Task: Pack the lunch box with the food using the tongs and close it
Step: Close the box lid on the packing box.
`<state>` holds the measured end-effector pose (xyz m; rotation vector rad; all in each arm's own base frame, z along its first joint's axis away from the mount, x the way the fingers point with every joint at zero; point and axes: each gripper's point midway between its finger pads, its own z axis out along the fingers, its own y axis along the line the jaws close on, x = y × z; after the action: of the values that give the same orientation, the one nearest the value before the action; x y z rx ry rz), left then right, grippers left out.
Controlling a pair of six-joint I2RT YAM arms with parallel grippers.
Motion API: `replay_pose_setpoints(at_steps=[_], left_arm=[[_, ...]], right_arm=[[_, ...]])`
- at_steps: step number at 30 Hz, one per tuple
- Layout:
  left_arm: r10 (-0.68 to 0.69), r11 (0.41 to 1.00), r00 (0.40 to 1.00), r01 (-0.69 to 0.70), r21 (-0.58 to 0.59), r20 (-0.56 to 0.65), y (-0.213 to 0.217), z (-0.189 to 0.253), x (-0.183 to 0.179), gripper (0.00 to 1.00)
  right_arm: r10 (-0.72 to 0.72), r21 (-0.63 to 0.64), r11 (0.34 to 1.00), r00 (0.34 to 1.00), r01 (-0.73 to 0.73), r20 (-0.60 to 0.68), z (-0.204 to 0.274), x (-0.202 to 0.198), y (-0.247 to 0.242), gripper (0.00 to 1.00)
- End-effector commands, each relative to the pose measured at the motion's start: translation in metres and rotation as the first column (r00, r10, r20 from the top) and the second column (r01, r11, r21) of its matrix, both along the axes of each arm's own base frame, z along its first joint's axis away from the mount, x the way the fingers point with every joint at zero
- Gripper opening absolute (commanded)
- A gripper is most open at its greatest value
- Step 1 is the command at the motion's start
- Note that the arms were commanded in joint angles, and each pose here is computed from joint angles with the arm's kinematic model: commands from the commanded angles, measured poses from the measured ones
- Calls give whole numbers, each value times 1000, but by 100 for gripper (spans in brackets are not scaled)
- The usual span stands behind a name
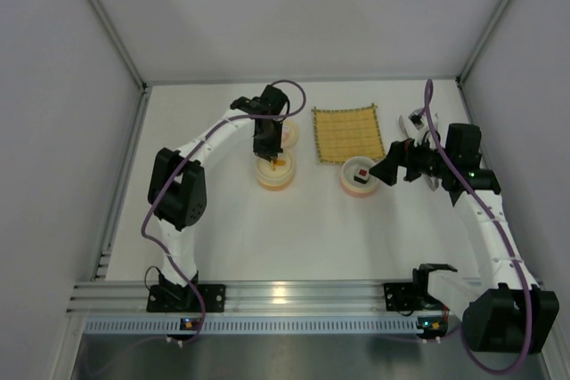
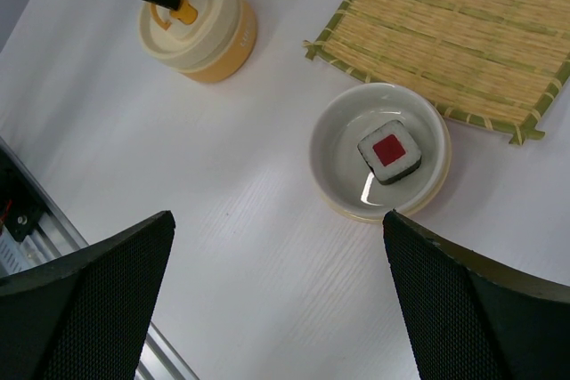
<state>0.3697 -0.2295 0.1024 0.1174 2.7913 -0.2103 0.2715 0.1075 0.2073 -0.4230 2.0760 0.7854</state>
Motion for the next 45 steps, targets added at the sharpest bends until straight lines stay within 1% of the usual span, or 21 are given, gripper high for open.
replay_pose_setpoints(at_steps=[1, 11, 33, 39, 45], left_arm=[[22, 1000, 999, -22, 3, 36, -1, 2, 7, 0], [24, 999, 999, -25, 30, 37, 4, 0, 8, 0], [4, 1000, 1000, -4, 15, 19, 0, -5, 7, 0], [-48, 999, 999, 47, 25, 15, -1, -8, 6, 0], [-115, 991, 993, 115, 64, 4, 4, -11, 4, 0]], right_arm=[[-16, 3, 1000, 999, 16, 46, 8, 6, -5, 99], [-14, 6, 1000, 999, 14, 47, 8, 6, -4, 100], [-14, 12, 1000, 999, 14, 33, 3, 8, -4, 99], [-12, 14, 1000, 999, 11, 30, 2, 8, -4, 100], [-12, 16, 1000, 1000, 11, 25, 1, 8, -3, 99]])
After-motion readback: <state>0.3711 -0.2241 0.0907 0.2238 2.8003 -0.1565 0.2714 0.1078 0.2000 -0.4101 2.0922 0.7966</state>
